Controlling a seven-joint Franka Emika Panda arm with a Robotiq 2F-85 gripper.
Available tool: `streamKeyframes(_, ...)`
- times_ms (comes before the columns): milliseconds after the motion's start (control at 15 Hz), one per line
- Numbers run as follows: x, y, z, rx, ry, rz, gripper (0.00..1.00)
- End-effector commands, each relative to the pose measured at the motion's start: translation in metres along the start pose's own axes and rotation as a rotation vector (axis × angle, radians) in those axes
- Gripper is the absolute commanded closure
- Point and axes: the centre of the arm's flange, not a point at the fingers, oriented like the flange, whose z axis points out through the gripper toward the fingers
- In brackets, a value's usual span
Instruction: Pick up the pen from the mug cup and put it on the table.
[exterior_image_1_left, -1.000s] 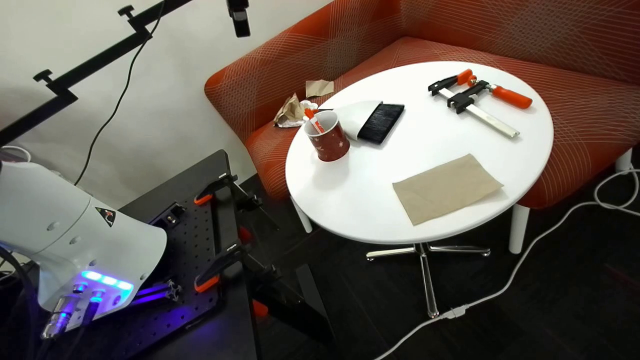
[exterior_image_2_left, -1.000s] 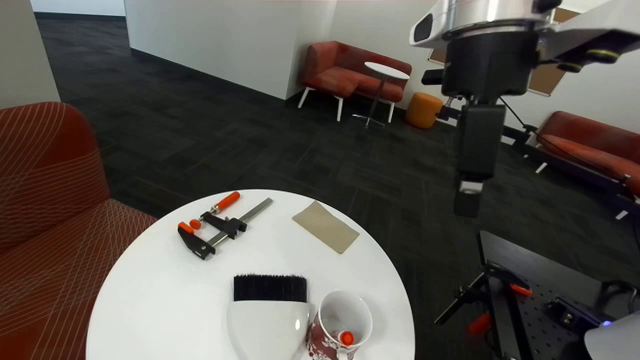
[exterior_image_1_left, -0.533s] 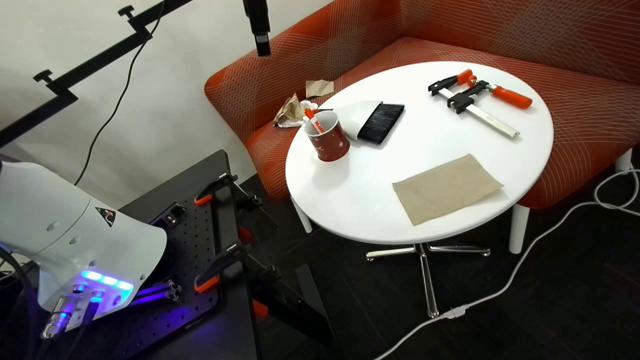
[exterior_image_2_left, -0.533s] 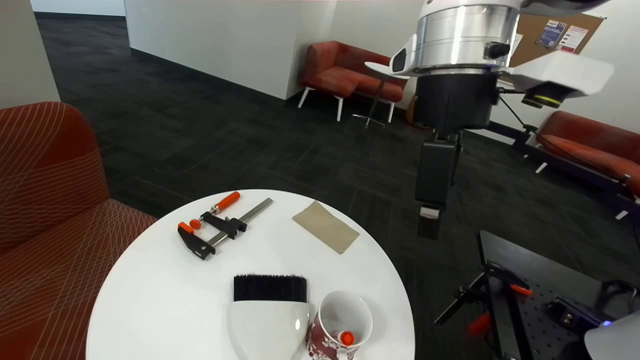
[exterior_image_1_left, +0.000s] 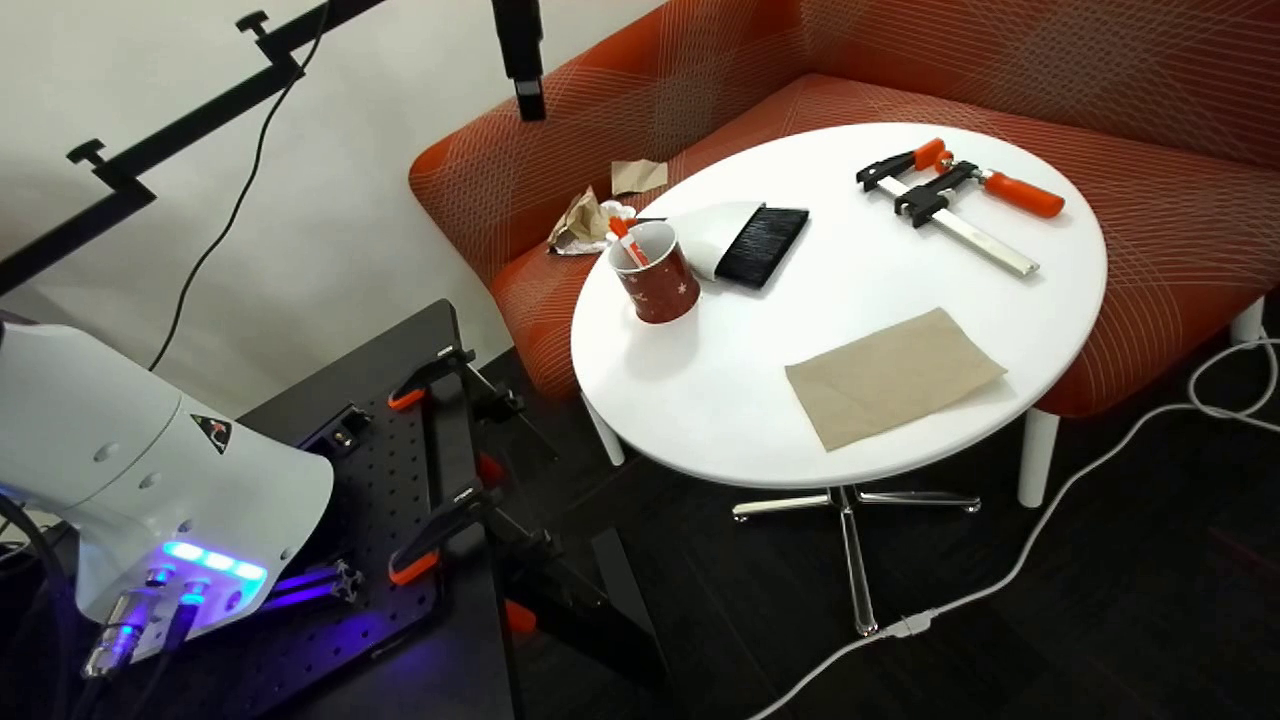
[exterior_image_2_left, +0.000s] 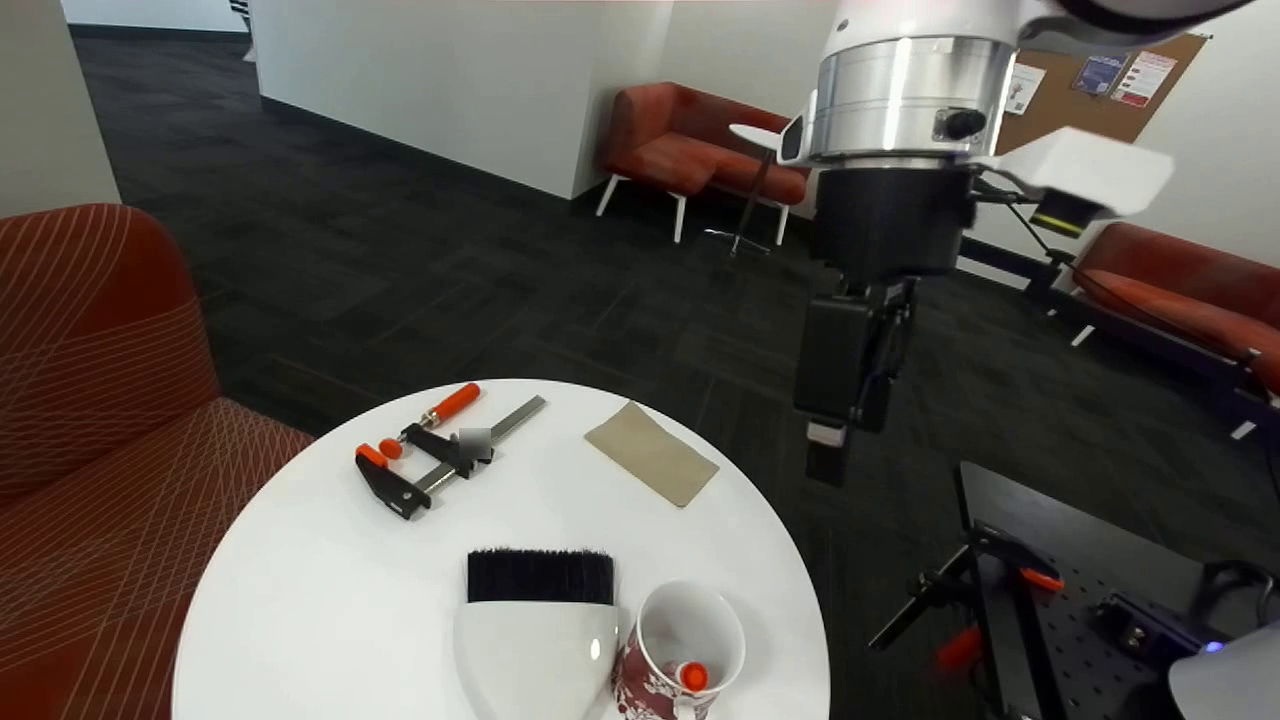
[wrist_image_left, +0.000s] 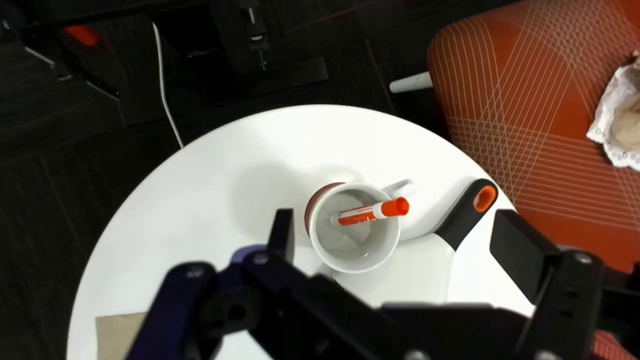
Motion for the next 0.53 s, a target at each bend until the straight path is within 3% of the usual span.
streamKeyframes(0, 0.013, -0.007, 0.021, 0.046, 0.038, 0.193, 0.0)
streamKeyframes(467, 0.035, -0.001, 0.071, 0.143, 0.054, 0.503, 0.0)
